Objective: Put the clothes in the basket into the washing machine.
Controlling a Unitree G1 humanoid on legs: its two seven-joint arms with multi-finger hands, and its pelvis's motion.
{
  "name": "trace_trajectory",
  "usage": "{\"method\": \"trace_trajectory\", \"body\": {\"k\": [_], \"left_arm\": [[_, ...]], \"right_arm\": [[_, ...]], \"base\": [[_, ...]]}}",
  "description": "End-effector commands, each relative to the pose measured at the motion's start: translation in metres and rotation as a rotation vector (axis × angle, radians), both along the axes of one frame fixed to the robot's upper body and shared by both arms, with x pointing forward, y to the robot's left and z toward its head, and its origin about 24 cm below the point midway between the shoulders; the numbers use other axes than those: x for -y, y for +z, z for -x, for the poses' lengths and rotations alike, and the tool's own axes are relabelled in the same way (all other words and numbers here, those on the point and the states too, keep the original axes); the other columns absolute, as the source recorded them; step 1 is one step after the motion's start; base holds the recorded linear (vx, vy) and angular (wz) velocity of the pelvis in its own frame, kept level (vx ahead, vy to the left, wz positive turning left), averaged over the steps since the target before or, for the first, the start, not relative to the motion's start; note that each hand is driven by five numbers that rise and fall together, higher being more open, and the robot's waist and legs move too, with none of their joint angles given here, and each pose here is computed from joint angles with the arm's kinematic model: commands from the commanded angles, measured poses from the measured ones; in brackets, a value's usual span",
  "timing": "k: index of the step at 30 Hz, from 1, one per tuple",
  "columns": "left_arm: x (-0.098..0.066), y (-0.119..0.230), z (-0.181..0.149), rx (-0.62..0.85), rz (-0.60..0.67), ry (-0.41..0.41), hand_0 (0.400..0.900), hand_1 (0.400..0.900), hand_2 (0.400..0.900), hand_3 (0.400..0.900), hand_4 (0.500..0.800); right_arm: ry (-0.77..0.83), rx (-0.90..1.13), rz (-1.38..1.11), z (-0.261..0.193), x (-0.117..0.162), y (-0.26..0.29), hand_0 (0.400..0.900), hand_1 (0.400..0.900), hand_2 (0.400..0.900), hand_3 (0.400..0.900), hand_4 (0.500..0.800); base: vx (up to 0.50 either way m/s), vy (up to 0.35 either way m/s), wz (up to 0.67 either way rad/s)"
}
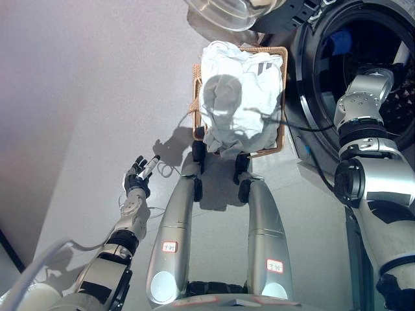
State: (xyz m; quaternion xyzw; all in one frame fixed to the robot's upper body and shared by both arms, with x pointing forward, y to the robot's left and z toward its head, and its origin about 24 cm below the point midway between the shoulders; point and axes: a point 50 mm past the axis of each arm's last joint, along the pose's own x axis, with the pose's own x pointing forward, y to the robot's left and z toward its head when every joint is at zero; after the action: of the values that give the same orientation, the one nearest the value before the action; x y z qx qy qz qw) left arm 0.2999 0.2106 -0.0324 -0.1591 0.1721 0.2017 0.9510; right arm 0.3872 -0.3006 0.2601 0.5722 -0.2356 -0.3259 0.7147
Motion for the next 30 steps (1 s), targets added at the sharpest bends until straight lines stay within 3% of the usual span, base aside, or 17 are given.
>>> {"method": "trace_trajectory", "body": {"k": [1, 9, 16, 17, 19, 24, 25, 27, 30], "left_arm": [[0.006, -0.031, 0.027, -0.124, 0.012, 0.026, 0.9, 0.9, 0.9, 0.9, 0.8], [0.009, -0.034, 0.029, -0.139, 0.026, 0.04, 0.9, 0.9, 0.9, 0.9, 0.8], [0.011, -0.045, 0.04, -0.196, 0.058, 0.074, 0.9, 0.9, 0.9, 0.9, 0.8], [0.011, -0.045, 0.041, -0.197, 0.058, 0.074, 0.9, 0.9, 0.9, 0.9, 0.8], [0.013, -0.057, 0.054, -0.254, 0.069, 0.067, 0.9, 0.9, 0.9, 0.9, 0.8], [-0.003, -0.082, 0.09, -0.388, -0.007, 0.002, 0.9, 0.9, 0.9, 0.9, 0.8], [-0.01, -0.088, 0.101, -0.441, -0.019, 0.005, 0.9, 0.9, 0.9, 0.9, 0.8], [-0.022, -0.094, 0.116, -0.5, -0.043, 0.018, 0.9, 0.9, 0.9, 0.9, 0.8], [-0.033, -0.101, 0.134, -0.57, -0.06, 0.033, 0.9, 0.9, 0.9, 0.9, 0.8]], "right_arm": [[-0.143, 0.02, 0.098, 0.021, 0.03, -0.005, 0.9, 0.9, 0.9, 0.9, 0.8], [-0.042, -0.085, 0.109, 0.009, -0.002, -0.056, 0.9, 0.9, 0.9, 0.9, 0.8], [0.199, -0.218, 0.23, 0.018, -0.074, -0.143, 0.9, 0.9, 0.9, 0.9, 0.8], [0.199, -0.219, 0.23, 0.019, -0.074, -0.143, 0.9, 0.9, 0.9, 0.9, 0.8], [0.32, -0.383, 0.402, 0.044, -0.095, -0.195, 0.9, 0.9, 0.9, 0.9, 0.8], [0.532, -0.959, 0.949, 0.096, -0.074, -0.284, 0.9, 0.9, 0.9, 0.9, 0.8], [0.633, -1.152, 1.103, 0.116, -0.067, -0.312, 0.9, 0.9, 0.9, 0.9, 0.8], [0.686, -1.331, 1.229, 0.141, -0.056, -0.334, 0.9, 0.9, 0.9, 0.9, 0.8], [0.835, -1.544, 1.196, 0.183, -0.048, -0.367, 0.9, 0.9, 0.9, 0.9, 0.8]], "base": [[-0.006, 0.006, -0.04], [-0.005, 0.015, -0.03], [0.0, 0.037, -0.06], [0.063, 0.043, -0.08], [0.085, 0.057, -0.1], [0.113, 0.051, -0.06], [0.116, 0.02, 0.04], [0.112, 0.009, 0.05], [0.072, -0.003, 0.08]]}}
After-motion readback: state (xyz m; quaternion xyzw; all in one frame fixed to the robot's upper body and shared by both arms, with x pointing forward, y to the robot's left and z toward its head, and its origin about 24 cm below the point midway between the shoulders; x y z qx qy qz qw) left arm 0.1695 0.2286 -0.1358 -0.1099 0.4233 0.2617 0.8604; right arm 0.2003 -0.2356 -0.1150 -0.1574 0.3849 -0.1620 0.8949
